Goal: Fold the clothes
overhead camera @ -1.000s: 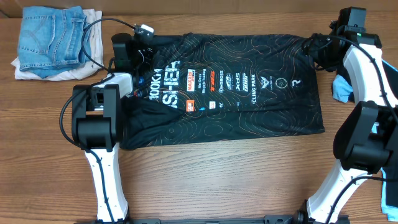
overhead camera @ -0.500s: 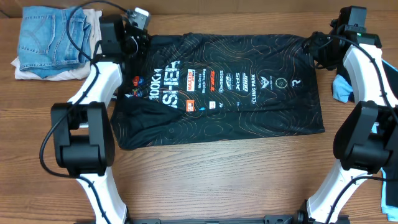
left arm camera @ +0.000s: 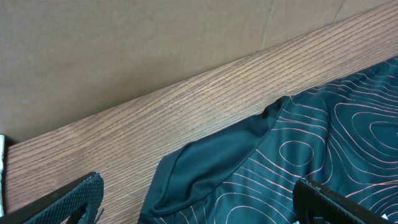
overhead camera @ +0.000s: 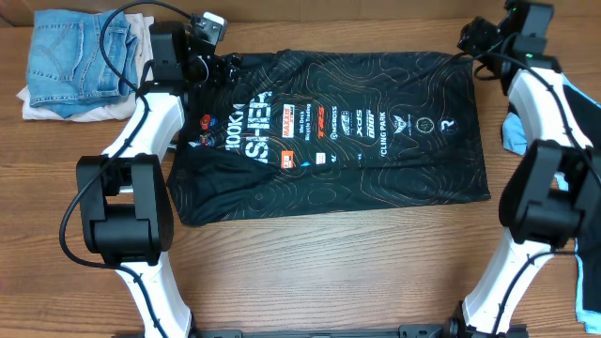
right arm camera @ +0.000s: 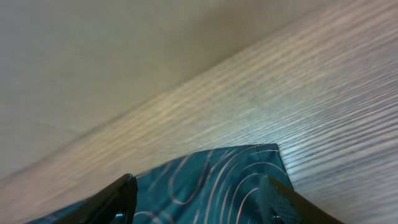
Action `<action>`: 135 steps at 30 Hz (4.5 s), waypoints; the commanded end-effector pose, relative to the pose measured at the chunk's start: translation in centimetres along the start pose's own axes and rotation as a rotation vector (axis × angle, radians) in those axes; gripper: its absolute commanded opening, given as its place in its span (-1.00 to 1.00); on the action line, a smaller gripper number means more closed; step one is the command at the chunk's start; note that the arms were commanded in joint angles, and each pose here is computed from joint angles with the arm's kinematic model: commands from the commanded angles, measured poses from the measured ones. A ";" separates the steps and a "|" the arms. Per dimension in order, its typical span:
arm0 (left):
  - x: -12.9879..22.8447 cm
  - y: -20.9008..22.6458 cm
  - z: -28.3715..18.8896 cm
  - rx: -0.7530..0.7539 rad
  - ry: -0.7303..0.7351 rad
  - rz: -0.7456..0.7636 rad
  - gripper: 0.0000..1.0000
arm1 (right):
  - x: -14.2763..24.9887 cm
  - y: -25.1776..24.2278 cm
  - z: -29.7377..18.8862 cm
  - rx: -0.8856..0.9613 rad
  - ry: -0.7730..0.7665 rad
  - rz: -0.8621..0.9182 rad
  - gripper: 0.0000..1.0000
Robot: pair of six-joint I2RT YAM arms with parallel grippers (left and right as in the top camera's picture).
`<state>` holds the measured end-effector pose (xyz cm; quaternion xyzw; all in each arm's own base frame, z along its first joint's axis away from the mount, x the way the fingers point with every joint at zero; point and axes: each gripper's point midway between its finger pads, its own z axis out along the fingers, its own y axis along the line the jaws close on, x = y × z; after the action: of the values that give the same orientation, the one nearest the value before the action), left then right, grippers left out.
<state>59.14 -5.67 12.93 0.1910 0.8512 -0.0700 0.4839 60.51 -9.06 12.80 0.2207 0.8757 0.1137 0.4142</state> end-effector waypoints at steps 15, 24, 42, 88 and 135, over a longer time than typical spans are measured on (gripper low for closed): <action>1.7 -0.8 0.6 0.034 0.058 -0.025 1.00 | 2.4 -4.9 6.4 0.083 -0.044 -0.001 0.33; 2.6 -1.1 0.5 0.044 0.095 -0.038 1.00 | 1.8 -5.3 6.6 0.104 -0.075 -0.004 0.27; 3.1 -1.2 0.4 0.049 0.113 -0.043 0.99 | 4.4 -6.1 8.6 0.095 -0.020 0.002 0.25; 2.5 1.3 5.4 -0.022 -0.041 -0.001 0.58 | 5.3 -6.2 8.6 0.134 0.041 0.039 -0.92; 7.8 4.9 10.5 -0.029 0.089 -0.087 -0.65 | 6.6 -6.5 8.5 0.152 0.094 0.040 -0.92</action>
<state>65.45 -2.40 1.64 0.1512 0.8813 -0.0675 0.4426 61.14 -11.63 0.67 0.2630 0.8956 0.0660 0.3526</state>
